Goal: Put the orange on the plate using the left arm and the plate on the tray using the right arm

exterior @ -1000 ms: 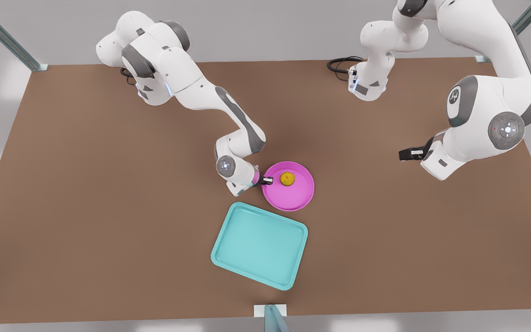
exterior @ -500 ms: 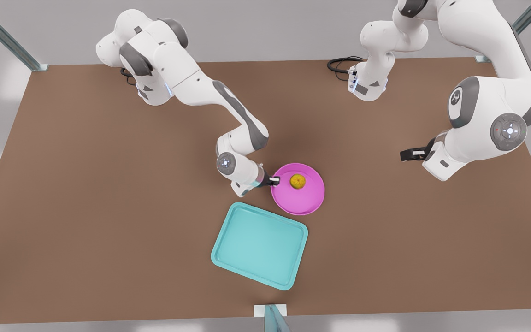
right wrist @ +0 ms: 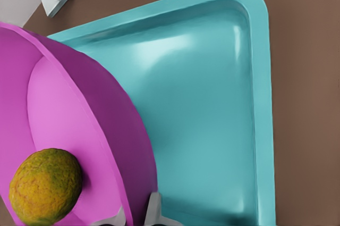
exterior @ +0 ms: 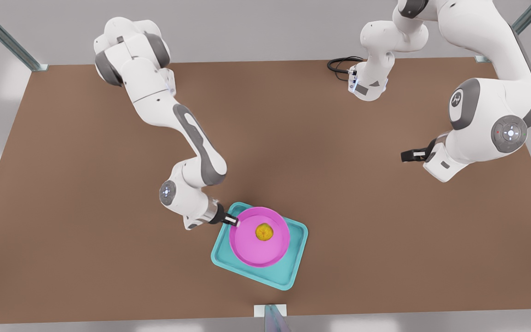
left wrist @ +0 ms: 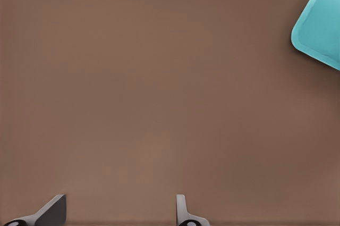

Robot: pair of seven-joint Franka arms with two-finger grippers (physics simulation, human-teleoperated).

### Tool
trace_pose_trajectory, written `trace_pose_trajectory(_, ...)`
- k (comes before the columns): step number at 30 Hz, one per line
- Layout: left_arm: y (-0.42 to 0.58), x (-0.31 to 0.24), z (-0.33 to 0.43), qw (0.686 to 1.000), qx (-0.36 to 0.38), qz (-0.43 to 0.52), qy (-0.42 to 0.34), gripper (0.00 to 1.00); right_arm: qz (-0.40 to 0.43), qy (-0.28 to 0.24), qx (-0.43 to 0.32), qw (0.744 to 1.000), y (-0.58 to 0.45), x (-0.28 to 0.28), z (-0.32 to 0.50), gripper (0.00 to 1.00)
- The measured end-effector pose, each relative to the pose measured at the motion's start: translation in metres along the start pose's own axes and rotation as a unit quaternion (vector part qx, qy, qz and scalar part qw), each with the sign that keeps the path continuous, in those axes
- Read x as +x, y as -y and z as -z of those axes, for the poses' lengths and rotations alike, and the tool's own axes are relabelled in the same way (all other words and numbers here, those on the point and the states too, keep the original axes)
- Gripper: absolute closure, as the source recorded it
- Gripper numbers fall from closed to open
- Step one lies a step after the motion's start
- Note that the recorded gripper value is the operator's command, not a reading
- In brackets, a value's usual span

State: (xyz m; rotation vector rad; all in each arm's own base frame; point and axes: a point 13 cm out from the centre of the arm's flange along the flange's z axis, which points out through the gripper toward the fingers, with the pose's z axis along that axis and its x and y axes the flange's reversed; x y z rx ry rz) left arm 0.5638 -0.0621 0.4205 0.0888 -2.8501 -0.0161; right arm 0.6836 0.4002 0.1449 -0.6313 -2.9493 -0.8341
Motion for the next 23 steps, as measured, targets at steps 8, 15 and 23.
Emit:
trace_pose_trajectory(8, 0.000, 0.000, 0.000, 1.000, 0.000, 0.000, 0.000, 0.00, 0.000, 0.001, 0.004, 1.000, 0.004, -0.004, -0.007, 0.00)
trace_pose_trajectory(15, 0.000, 0.000, 0.000, 1.000, 0.000, -0.001, -0.001, 0.00, 0.077, 0.007, 0.147, 0.986, 0.105, -0.108, 0.171, 0.00)
trace_pose_trajectory(23, -0.001, 0.002, -0.005, 1.000, -0.002, -0.001, -0.012, 0.00, 0.201, 0.065, 0.342, 0.916, 0.140, -0.048, 0.519, 0.00)
